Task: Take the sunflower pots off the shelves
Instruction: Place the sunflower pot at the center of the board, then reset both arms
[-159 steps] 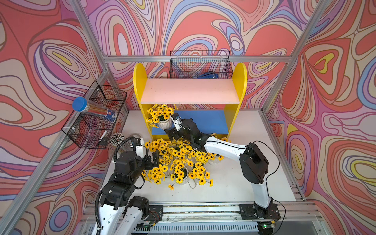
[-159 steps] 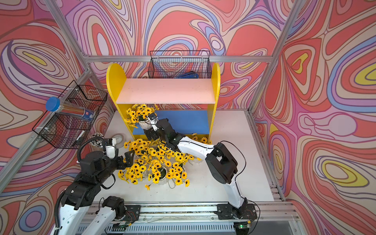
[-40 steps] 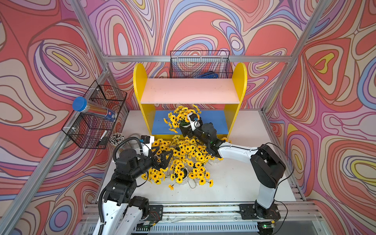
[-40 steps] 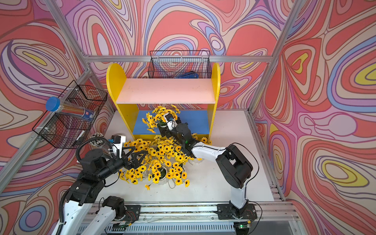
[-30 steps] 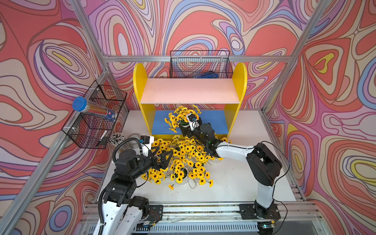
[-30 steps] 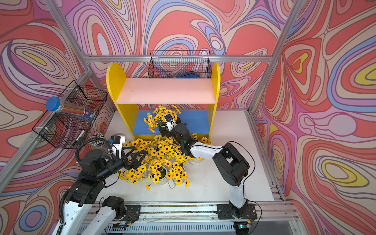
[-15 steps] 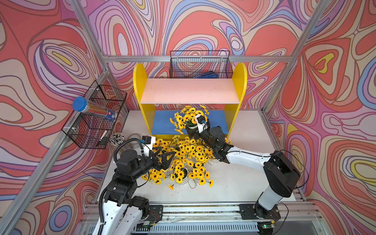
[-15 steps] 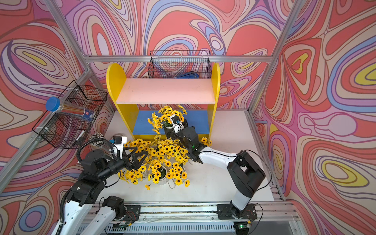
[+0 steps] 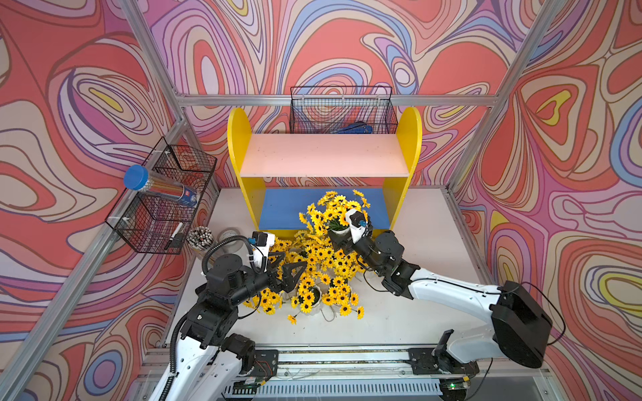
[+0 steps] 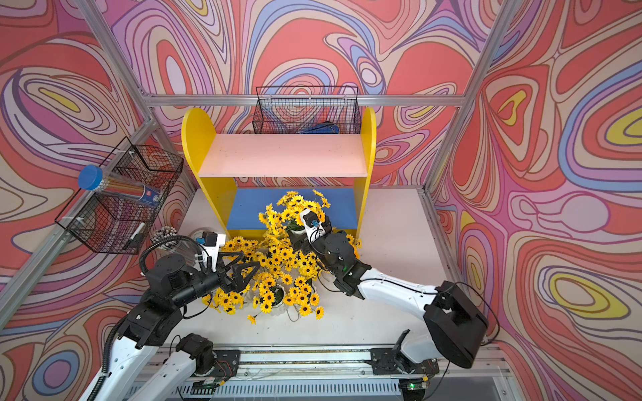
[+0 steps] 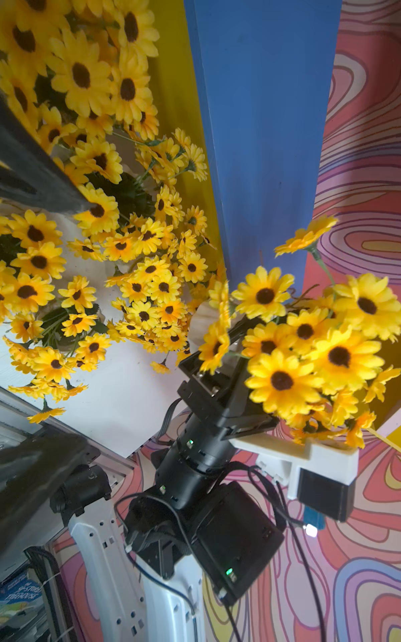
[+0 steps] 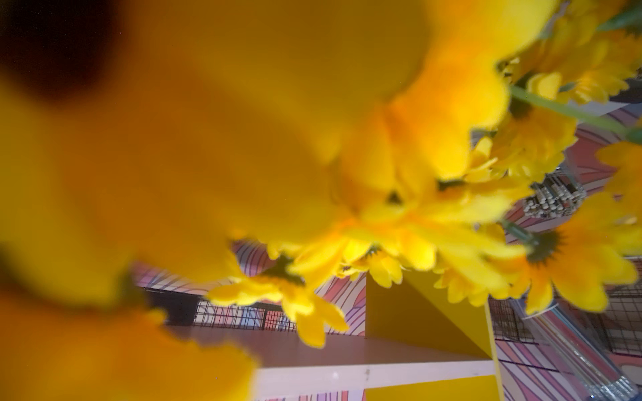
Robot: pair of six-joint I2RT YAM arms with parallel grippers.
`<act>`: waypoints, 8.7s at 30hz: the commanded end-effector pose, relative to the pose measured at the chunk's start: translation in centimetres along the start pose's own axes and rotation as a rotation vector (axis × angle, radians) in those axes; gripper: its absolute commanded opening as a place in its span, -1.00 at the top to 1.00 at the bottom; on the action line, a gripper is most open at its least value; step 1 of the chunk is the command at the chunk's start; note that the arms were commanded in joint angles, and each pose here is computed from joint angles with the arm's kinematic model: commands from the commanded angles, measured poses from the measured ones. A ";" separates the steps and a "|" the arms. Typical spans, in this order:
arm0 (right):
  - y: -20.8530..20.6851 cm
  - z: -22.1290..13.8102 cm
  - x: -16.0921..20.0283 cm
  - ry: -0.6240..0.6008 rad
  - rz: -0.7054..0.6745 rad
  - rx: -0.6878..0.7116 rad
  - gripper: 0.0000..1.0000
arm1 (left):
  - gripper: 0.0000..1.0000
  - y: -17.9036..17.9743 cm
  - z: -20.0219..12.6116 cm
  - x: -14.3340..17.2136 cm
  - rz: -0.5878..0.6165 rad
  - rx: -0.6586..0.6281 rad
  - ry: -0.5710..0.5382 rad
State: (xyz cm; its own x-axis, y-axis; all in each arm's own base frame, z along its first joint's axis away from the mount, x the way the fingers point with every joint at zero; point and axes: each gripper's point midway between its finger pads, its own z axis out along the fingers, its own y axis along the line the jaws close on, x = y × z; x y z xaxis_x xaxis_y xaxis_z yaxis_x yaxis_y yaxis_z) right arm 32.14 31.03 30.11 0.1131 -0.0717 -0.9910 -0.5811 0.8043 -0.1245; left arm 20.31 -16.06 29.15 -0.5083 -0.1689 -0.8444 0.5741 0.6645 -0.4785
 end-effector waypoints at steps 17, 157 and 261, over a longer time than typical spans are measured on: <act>-5.4 -14.9 3.2 0.095 0.291 0.309 1.00 | -1.00 -5.1 2.1 0.7 0.080 0.160 0.025; 2.6 -18.7 3.7 0.339 0.179 0.265 -0.96 | -1.00 -3.6 -4.4 -0.9 0.193 -0.066 -0.007; -23.5 -11.3 17.6 0.561 0.210 0.667 -0.96 | -1.00 31.5 0.2 4.6 0.183 -0.993 -0.324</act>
State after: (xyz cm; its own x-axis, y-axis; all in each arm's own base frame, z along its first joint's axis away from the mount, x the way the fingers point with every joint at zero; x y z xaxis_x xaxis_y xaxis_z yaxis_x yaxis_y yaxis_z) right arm 38.63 4.46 16.28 -0.4540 0.0126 -0.8909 0.0732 0.9970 -0.0232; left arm 36.48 4.21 10.67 -0.1703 -0.1234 -0.9776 -0.2489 0.9653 -0.0785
